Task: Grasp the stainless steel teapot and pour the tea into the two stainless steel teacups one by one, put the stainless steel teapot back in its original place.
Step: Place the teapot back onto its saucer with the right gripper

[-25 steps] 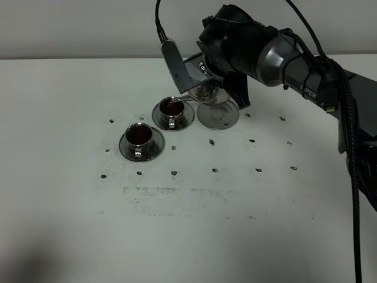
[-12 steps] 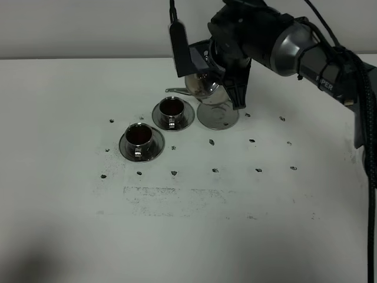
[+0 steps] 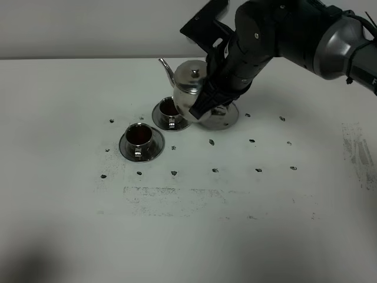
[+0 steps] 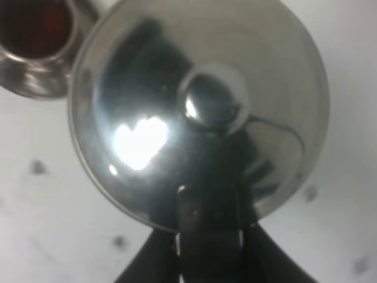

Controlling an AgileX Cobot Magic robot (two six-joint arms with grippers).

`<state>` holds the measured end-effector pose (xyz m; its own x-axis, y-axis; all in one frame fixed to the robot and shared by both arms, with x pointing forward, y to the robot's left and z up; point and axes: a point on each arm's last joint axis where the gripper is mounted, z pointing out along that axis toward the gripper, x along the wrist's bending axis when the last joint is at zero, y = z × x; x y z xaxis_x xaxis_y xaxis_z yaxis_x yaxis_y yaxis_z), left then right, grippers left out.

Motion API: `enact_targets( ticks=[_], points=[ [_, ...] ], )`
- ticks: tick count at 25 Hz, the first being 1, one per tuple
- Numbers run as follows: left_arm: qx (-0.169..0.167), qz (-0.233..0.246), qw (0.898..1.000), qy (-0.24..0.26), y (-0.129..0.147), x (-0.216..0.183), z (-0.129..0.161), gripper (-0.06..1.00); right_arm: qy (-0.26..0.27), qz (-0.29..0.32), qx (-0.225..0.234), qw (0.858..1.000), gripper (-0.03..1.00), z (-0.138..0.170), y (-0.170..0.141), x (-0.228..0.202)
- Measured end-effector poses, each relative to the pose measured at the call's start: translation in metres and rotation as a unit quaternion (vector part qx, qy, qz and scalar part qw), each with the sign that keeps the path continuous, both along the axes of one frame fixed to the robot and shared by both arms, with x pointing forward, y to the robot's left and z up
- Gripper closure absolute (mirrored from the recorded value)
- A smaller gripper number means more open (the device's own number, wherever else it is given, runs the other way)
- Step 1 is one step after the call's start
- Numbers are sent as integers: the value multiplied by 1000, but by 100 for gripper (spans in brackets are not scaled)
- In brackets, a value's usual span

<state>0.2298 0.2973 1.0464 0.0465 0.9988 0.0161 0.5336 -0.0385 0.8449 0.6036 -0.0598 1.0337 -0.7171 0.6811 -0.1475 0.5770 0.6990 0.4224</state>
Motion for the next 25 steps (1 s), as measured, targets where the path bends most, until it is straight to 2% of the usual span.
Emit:
enact_targets(
  ticks=[6, 10, 19, 25],
  points=[
    [0, 0, 1000, 0, 0, 0, 0, 70, 27, -43, 36, 998, 74, -29, 2, -11],
    [0, 0, 1000, 0, 0, 0, 0, 70, 24, -55, 55, 997, 74, -41, 5, -15],
    [0, 0, 1000, 0, 0, 0, 0, 70, 47, -64, 40, 996, 74, -76, 9, -9],
    [0, 0, 1000, 0, 0, 0, 0, 70, 53, -65, 36, 996, 74, -88, 10, -7]
  ],
)
